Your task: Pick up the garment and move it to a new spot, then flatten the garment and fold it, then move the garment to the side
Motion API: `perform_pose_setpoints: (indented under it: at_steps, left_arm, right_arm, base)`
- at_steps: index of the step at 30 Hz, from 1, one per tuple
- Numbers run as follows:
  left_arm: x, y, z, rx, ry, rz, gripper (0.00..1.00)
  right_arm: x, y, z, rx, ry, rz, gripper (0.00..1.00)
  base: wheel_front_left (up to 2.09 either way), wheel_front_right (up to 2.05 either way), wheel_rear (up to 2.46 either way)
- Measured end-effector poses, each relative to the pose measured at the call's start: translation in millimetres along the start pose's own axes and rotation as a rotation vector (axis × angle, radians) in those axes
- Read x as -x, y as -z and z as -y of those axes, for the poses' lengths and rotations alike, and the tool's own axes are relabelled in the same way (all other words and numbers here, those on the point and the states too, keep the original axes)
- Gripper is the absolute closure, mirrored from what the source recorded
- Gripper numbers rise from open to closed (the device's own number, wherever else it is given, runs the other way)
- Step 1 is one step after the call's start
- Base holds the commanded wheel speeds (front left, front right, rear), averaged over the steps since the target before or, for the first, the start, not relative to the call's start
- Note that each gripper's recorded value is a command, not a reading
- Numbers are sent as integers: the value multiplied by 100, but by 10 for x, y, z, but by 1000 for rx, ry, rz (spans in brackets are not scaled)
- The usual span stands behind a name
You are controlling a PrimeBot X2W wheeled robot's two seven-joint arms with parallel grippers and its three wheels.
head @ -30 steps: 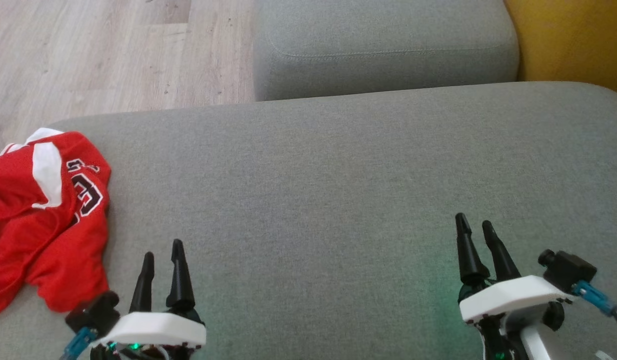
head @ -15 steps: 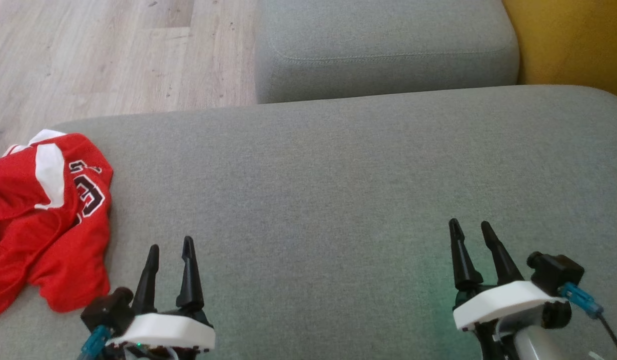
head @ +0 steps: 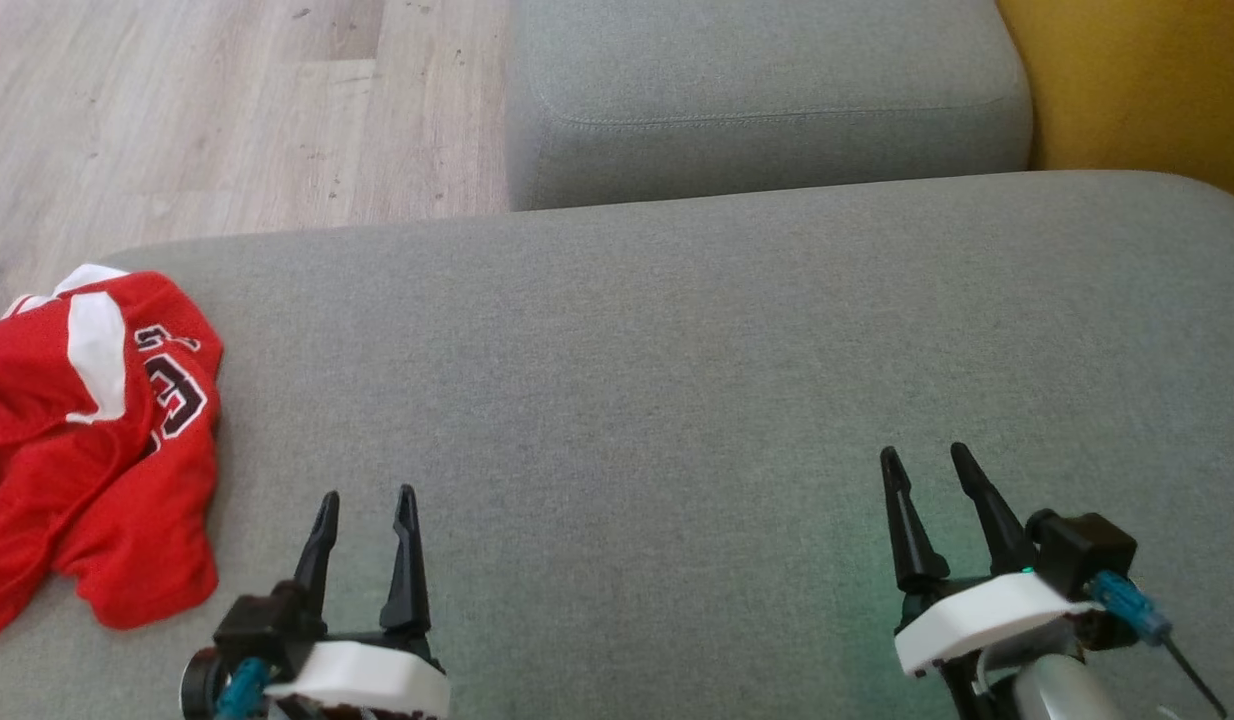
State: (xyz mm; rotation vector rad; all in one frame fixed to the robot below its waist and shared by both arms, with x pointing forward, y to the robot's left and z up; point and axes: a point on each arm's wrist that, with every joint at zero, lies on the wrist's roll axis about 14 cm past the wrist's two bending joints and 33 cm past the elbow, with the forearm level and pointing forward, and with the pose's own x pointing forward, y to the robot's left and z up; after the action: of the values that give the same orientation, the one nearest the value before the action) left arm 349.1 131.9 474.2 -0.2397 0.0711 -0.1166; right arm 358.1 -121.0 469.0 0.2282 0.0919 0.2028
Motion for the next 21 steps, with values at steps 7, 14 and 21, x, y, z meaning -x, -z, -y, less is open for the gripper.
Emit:
perform_pose_setpoints:
  at_steps: [7, 14, 21]
  left_arm:
    - [-10, 10, 28, -78, 8, 5, 0]
    - [-11, 26, 25, -136, 6, 11, 0]
    - [2, 56, 48, -184, 15, 10, 0]
  right_arm:
    - [8, 33, -8, 81, -12, -6, 0]
    - [-3, 10, -23, 162, -28, 3, 0]
    - [15, 17, -43, 220, -42, 8, 0]
  base:
    - [0, 0, 0]
    - [0, 0, 0]
    - [0, 0, 0]
